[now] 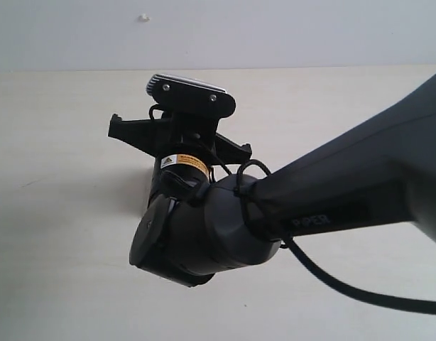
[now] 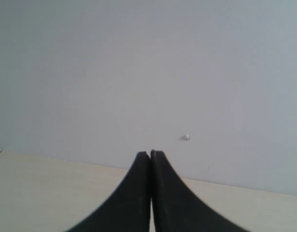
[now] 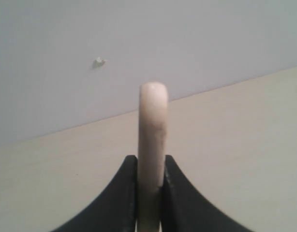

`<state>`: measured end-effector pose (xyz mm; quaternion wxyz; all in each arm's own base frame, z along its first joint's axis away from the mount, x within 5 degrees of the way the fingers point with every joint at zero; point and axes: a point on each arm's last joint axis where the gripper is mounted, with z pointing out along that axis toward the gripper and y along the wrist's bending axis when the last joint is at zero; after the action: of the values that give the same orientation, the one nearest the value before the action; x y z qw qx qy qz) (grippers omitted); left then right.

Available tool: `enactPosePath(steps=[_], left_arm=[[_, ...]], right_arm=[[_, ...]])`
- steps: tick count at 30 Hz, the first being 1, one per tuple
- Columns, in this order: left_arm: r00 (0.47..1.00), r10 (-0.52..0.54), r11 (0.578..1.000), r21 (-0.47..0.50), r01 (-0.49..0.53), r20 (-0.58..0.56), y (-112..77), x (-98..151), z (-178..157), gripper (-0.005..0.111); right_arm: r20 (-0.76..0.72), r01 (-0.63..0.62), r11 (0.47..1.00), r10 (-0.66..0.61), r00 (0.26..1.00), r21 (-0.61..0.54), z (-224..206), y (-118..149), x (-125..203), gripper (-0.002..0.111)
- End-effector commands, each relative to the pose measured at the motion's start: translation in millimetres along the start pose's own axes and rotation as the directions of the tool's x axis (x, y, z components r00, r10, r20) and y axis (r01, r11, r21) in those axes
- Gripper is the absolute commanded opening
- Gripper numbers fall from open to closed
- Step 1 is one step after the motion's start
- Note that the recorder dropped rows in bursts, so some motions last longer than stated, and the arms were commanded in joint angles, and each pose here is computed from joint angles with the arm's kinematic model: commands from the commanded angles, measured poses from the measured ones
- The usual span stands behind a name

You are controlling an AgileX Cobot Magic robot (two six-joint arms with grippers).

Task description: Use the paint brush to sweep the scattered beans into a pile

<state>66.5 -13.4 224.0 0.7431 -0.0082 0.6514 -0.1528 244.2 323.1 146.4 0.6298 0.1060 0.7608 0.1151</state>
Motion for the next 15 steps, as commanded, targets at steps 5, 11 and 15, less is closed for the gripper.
enactPosePath(steps=[5,11,15], left_arm=[[1.000,-0.005,1.000,0.001,0.005,0.007,0.1,0.2,-0.6,0.000],[1.000,-0.005,1.000,0.001,0.005,0.007,0.1,0.2,-0.6,0.000],[1.000,-0.005,1.000,0.001,0.005,0.007,0.1,0.2,-0.6,0.000]], right_arm=[[0.038,0.019,1.000,-0.019,0.999,0.015,-2.6,2.7,-20.6,0.000],[0.068,-0.027,0.999,0.029,0.997,-0.037,-5.6,8.9,-34.0,0.000],[0.071,-0.013,0.982,0.027,0.997,-0.186,-10.2,23.9,-44.9,0.000]])
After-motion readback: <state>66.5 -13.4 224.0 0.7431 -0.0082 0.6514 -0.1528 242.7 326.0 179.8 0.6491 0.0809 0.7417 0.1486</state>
